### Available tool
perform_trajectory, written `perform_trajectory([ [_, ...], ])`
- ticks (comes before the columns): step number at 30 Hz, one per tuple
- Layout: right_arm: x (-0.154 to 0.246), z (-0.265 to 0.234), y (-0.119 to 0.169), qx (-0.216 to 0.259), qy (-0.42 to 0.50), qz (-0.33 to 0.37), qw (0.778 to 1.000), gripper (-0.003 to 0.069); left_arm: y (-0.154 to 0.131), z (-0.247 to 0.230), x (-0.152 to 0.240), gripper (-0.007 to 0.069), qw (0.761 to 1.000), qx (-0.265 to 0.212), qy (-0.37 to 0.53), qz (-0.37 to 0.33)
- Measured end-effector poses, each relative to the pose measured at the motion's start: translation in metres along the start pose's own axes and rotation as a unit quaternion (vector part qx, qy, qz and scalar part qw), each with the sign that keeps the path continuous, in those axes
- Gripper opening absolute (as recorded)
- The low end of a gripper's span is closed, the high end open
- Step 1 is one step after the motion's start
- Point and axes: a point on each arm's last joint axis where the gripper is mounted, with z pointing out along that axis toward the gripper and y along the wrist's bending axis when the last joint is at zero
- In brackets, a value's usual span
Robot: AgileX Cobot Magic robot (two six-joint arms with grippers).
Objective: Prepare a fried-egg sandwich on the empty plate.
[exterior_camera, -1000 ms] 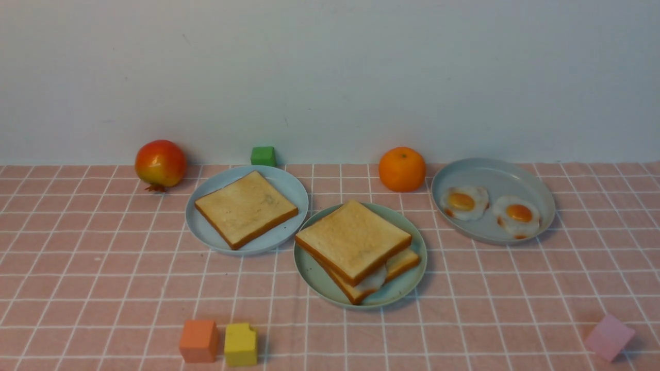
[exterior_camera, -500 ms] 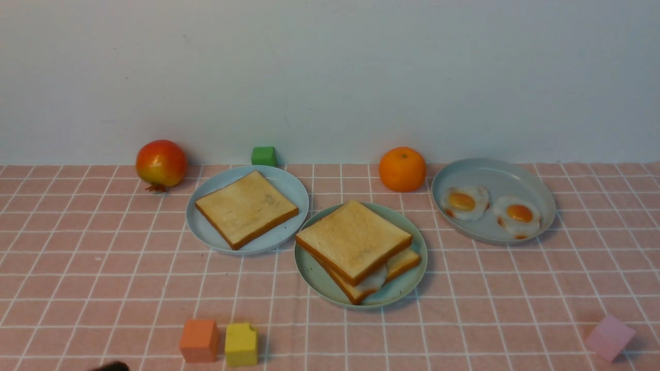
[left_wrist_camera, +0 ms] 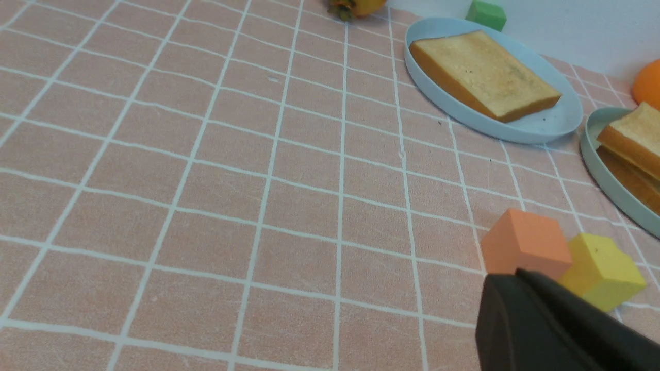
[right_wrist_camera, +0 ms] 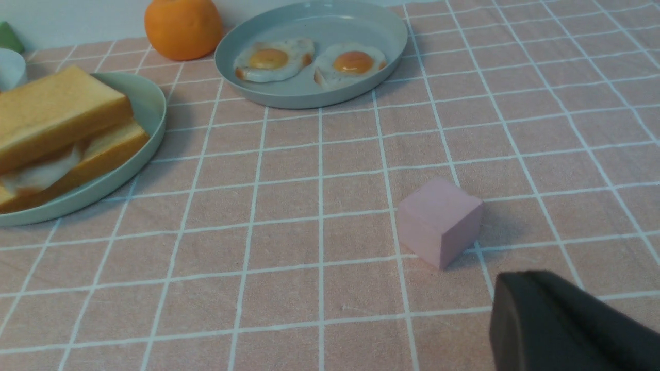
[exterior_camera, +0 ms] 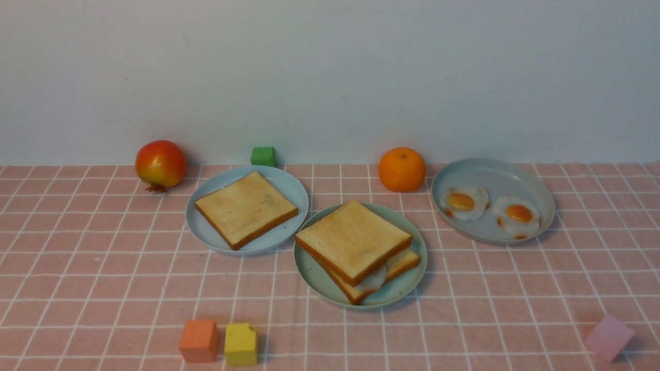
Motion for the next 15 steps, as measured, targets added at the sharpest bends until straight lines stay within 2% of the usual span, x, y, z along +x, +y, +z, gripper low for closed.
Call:
perform_trajectory([
  [15,0.0,0.0,0.0,0.0,0.0,0.0,1.0,0.0036,0.0001,0.0,0.0,0.0013,1.0,-0.001,0.0,-0.003],
])
